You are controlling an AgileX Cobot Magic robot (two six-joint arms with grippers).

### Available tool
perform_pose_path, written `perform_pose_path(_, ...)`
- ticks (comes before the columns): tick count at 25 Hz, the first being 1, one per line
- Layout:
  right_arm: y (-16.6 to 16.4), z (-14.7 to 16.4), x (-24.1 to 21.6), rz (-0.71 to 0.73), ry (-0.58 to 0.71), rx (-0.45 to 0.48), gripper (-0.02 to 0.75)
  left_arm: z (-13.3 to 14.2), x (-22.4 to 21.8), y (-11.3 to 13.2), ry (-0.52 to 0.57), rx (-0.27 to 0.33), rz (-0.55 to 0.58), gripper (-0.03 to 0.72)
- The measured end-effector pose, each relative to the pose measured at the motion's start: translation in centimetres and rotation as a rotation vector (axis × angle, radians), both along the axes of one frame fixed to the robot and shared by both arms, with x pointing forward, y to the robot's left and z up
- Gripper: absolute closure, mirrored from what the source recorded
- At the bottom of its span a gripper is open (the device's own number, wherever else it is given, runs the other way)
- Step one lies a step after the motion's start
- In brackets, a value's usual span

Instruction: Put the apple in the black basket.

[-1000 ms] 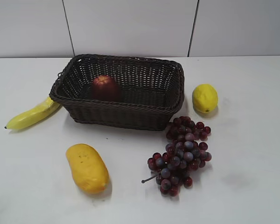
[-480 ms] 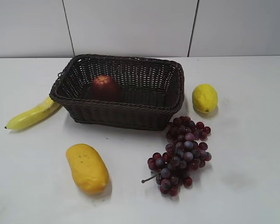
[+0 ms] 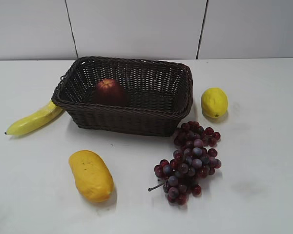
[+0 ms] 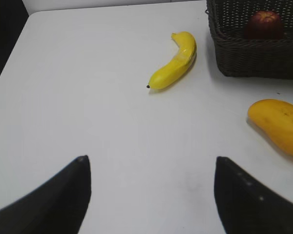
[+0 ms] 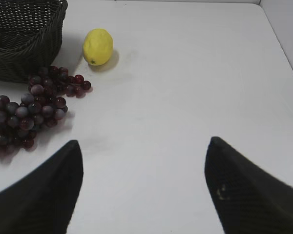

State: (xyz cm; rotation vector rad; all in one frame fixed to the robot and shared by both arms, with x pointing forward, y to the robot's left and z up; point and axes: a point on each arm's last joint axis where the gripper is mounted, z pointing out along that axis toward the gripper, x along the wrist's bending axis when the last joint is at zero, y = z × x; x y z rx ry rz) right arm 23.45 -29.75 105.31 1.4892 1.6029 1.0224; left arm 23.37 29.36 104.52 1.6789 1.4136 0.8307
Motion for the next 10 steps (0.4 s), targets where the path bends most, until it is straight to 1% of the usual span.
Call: perform_pose_path(10, 0.00, 0.00, 0.00, 0.000, 0.000, 0.000, 0.150, 0.00, 0.00, -0.01, 0.000, -0.001, 0.000, 0.098)
